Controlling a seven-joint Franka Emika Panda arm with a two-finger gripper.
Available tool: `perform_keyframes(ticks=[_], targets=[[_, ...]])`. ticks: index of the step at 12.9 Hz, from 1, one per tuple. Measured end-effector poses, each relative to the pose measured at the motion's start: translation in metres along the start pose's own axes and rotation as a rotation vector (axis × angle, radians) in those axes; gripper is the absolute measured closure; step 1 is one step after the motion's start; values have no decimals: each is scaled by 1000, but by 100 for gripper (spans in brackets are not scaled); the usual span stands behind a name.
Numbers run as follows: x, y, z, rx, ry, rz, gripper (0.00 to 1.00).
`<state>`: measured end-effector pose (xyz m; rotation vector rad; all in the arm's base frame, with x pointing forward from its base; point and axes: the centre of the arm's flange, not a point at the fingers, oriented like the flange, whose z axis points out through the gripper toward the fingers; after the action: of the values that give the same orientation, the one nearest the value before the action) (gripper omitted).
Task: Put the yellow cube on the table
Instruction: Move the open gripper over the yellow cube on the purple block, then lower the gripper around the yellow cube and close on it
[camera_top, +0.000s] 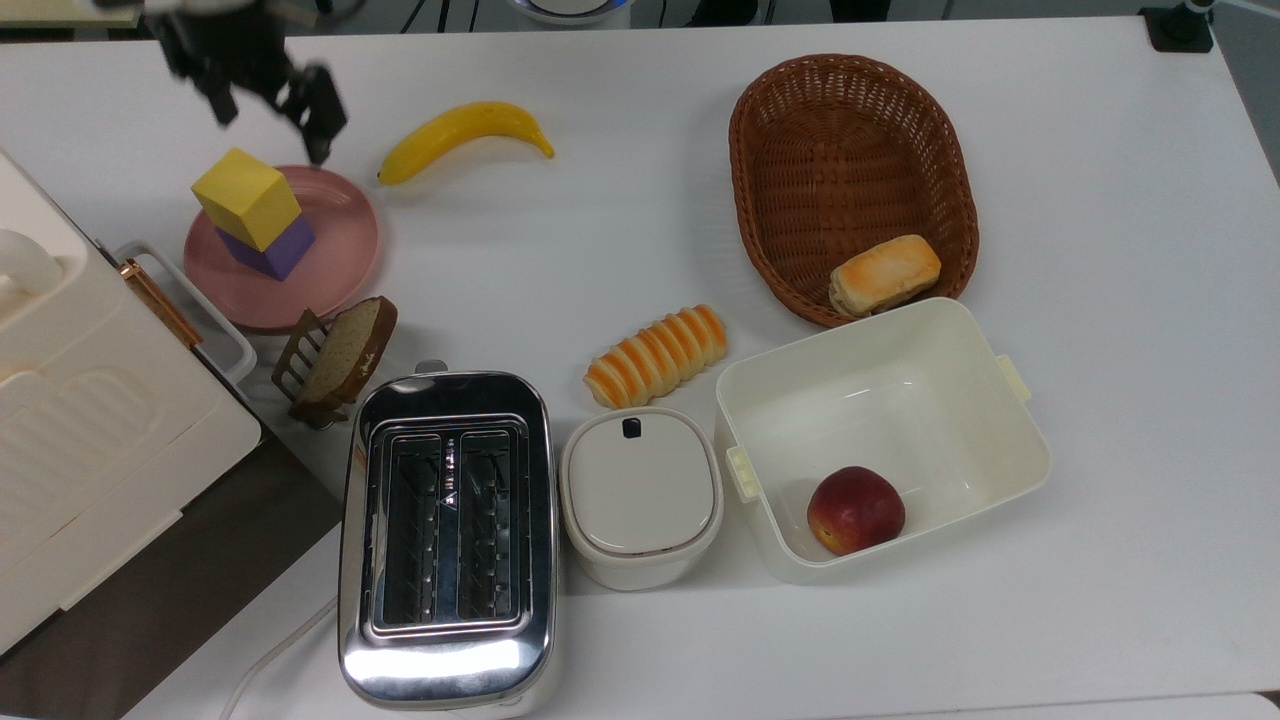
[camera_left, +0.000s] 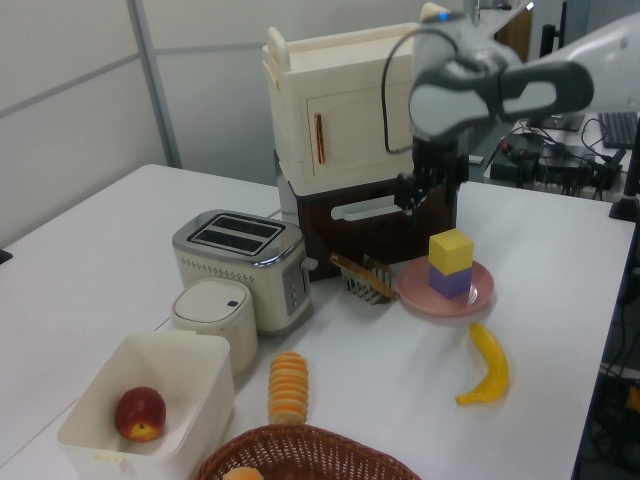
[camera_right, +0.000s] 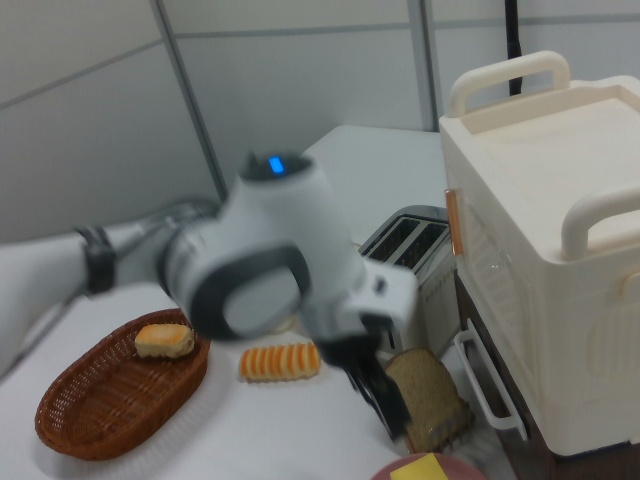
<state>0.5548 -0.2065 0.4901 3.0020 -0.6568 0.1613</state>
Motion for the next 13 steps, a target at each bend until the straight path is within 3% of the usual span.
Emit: perform_keyframes(ticks=[3, 13], targets=[[8, 15, 55, -6, 33, 51, 0], [16, 51, 75, -27, 49, 112, 0]])
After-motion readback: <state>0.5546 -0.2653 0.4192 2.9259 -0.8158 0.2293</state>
